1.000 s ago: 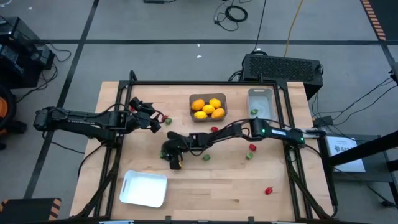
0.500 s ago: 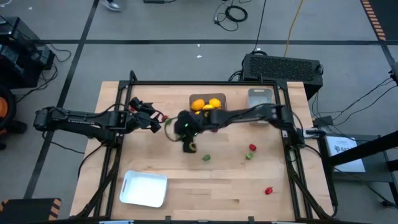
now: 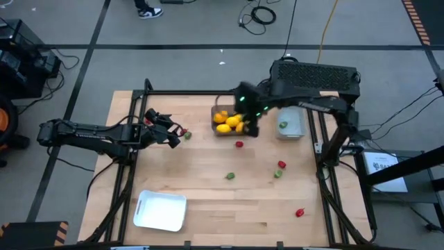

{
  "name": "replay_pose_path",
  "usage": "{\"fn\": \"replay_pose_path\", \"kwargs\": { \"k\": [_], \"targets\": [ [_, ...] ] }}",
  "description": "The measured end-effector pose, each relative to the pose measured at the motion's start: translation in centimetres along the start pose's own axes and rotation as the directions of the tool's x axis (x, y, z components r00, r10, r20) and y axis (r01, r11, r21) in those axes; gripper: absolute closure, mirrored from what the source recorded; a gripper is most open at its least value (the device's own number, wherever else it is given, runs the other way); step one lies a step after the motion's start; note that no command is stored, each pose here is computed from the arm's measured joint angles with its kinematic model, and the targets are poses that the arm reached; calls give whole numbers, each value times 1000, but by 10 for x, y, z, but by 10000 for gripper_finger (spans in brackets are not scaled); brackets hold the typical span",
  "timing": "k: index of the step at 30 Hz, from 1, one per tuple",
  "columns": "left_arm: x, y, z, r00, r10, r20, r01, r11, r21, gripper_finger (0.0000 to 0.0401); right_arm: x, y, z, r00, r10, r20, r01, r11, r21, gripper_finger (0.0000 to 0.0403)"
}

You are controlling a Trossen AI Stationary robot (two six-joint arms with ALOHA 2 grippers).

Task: Sort produce into baskets
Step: Put the green pepper into the gray bin

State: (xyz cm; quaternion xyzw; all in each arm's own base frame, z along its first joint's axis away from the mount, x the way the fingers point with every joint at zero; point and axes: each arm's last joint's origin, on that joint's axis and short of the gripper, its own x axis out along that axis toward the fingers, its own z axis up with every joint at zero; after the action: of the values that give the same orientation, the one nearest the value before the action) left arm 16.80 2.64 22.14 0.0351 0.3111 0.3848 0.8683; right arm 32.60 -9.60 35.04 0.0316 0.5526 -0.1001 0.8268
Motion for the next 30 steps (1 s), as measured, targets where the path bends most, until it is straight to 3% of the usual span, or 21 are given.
{"fn": "replay_pose_path", "kwargs": {
  "k": [6, 14, 21, 26, 30],
  "targets": [
    [0, 0, 0, 1000, -6, -5, 6, 1000, -19, 113, -13, -40, -62, 996, -49, -79, 62, 983, 175, 287],
    [0, 0, 1, 1000, -10, 4, 10, 998, -57, 113, 2, -67, -136, 990, -116, -85, 141, 899, 415, 287],
    [5, -6, 5, 999, -25, 32, 30, 983, -181, 113, 37, -74, -178, 956, -106, -272, 227, 857, 463, 287],
    [18, -19, 4, 999, -48, 0, 47, 977, -208, 113, 53, -83, -188, 916, -137, -377, 307, 844, 439, 285],
    [29, -32, 4, 993, -114, -12, 109, 972, -209, 113, 56, -87, -189, 910, -131, -394, 307, 851, 426, 272]
  ]
}}
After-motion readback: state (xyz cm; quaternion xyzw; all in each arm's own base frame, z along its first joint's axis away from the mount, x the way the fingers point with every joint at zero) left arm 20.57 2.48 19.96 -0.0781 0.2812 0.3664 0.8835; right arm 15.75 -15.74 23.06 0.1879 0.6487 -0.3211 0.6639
